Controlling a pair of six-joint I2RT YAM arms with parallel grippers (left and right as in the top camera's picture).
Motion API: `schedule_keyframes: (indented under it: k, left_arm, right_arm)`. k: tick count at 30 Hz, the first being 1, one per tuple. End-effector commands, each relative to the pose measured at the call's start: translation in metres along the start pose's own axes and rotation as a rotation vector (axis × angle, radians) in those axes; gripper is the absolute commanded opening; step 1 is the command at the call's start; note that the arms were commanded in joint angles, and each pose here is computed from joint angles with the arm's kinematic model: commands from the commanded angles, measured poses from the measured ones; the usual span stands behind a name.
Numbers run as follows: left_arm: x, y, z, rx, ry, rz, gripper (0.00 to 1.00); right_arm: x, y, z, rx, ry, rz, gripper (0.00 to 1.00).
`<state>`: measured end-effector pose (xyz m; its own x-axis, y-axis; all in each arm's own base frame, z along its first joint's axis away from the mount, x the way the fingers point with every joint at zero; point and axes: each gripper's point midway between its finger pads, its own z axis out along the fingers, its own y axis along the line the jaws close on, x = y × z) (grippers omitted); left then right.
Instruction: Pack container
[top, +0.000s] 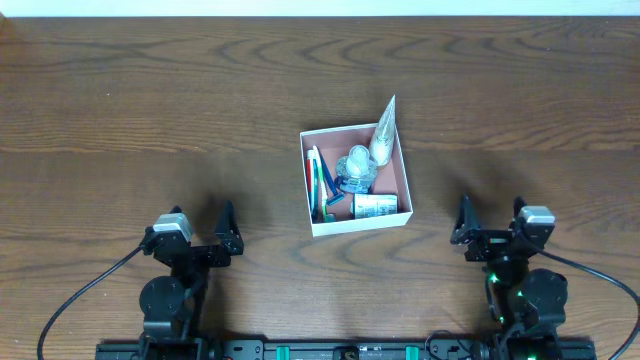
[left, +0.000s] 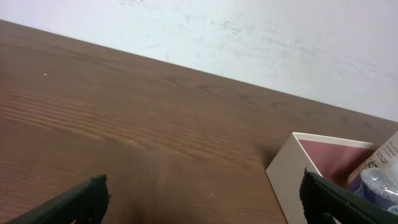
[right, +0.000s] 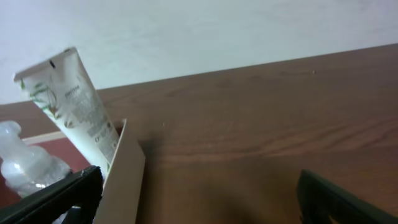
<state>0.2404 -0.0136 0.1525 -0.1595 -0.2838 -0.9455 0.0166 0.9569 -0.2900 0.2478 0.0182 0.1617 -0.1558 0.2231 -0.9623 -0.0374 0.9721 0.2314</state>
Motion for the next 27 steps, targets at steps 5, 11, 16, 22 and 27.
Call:
schedule_keyframes:
  k: [5,11,16,22,27]
  left_arm:
    - [0.015,0.004,0.003,-0.004,0.035,0.016,0.98]
    - [0.015,0.004,0.003,-0.004,0.035,0.016,0.98]
    - [0.015,0.004,0.003,-0.004,0.035,0.016,0.98]
    - [0.015,0.004,0.003,-0.004,0.035,0.016,0.98]
    - [0.015,0.004,0.003,-0.004,0.035,0.016,0.98]
  right_arm:
    - [0.011,-0.003,0.0,-0.015,-0.015,0.002,0.99]
    - [0.004,-0.008,-0.003,0.004,-0.054,0.012,0.99]
    - [0.004,-0.011,-0.003,0.016,-0.055,-0.015,0.99]
    - [0.004,-0.012,-0.003,0.025,-0.055,-0.141,0.99]
    - [0.003,-0.013,-0.003,0.033,-0.054,-0.258,0.99]
